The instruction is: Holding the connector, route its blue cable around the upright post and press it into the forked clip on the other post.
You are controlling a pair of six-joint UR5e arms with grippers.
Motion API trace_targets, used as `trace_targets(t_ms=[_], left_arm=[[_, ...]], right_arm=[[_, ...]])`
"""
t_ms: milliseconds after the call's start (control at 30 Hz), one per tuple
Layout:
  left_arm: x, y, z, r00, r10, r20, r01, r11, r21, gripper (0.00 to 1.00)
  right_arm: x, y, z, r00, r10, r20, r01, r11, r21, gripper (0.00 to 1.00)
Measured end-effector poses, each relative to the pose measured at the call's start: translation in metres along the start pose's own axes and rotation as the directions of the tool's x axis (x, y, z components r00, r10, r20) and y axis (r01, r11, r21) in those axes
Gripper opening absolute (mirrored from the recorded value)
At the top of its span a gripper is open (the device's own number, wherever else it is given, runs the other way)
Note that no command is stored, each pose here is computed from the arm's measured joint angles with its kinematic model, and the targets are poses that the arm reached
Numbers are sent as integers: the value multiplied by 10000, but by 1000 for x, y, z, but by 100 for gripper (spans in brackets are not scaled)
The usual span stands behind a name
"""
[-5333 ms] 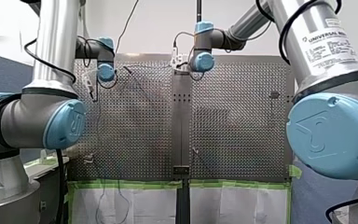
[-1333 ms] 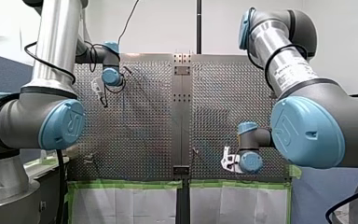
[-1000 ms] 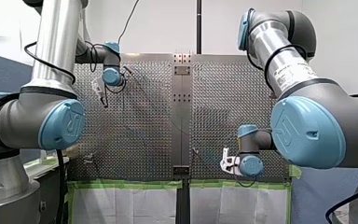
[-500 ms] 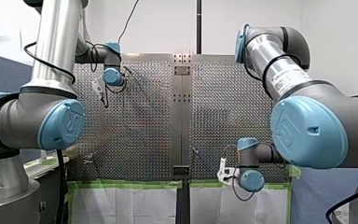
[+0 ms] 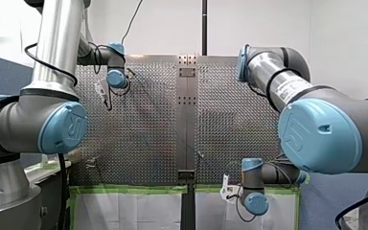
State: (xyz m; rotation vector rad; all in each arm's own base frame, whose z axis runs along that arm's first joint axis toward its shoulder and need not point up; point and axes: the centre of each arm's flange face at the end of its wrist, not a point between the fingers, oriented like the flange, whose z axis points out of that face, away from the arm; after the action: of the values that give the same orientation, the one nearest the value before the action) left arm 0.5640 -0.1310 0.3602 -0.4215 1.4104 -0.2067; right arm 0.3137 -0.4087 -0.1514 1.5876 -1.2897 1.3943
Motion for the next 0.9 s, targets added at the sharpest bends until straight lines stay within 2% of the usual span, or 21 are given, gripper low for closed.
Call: trace_targets(t_ms=[233,467,667,800,900], left_arm=[[1,-1,-1,10000,0,0,0,10000,0,100],[1,-3,-2,10000,-14,2,14,10000,-1,100],[2,-6,-3,10000,-25,-5,25,10000,10,100],[3,-7,-4,10000,-29,-14,29,10000,34,100],[3,-8,-4,10000,-31,-21,31,10000,47,100]], right_arm=[[-25,-1,-4,9999,-112,65,112,9999,72,0],[-56,3,-17,9979,-306,567,304,9995,35,0],[-84,9,-32,9924,-484,1135,489,9988,-21,0],[-105,14,-43,9855,-701,1548,717,9974,-50,0],[-108,15,-47,9818,-781,1729,799,9968,-37,0]])
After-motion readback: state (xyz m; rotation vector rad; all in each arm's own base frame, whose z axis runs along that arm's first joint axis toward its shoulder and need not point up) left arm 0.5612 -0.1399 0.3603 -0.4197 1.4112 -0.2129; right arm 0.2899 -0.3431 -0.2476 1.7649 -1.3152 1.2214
